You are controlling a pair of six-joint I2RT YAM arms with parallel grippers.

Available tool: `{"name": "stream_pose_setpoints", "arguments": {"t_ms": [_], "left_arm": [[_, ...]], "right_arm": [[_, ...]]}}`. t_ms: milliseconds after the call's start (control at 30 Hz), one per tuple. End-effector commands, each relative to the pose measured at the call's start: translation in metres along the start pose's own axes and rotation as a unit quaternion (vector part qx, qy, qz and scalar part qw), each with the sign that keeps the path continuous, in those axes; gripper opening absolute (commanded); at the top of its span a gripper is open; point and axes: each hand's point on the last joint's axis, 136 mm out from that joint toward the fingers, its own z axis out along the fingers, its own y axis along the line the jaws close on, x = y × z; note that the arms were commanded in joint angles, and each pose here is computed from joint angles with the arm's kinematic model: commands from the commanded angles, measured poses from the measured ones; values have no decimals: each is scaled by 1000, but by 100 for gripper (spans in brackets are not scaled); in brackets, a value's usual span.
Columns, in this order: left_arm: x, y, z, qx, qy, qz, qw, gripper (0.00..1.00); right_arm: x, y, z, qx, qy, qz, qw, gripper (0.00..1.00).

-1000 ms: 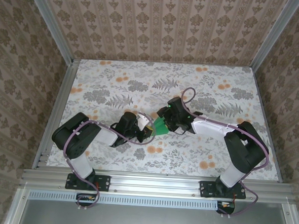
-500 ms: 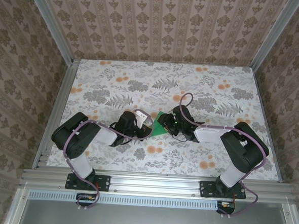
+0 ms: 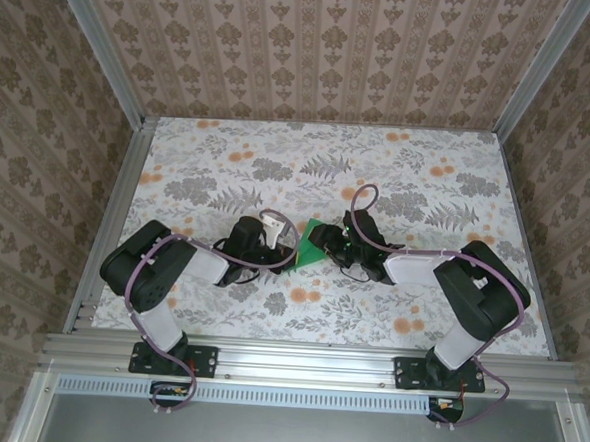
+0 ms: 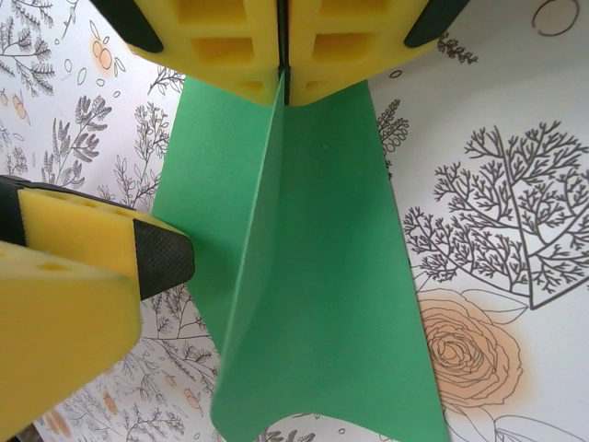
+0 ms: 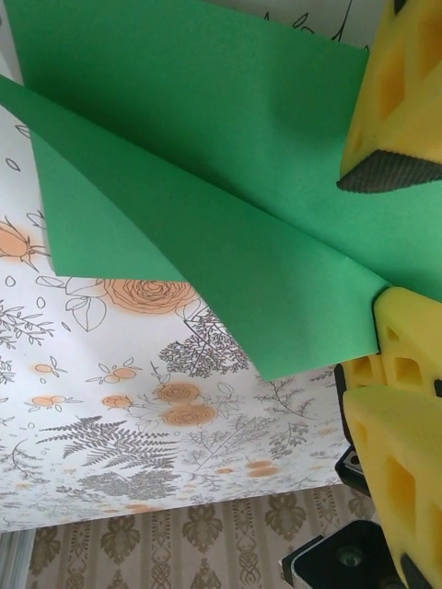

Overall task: Fold a paper plane with a square sheet of paper (pick it up from the middle)
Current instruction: Fourth fold the wing at the center of the table.

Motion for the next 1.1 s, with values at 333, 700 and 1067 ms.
{"name": "stream_pose_setpoints", "arguments": {"t_ms": [333,700,1067], "left_arm": [[2,-2,0,8,17,-17,1000,12],[-12,-13,-4,26,24,-45,998,29],[-25,-14,-1,21,36,-72,997,32]], "right_arm": [[4,-14,19,42,30,6,999,44],[9,-36,22,85,39,17,995,46],[11,-41,23,94,43,20,994,48]]}}
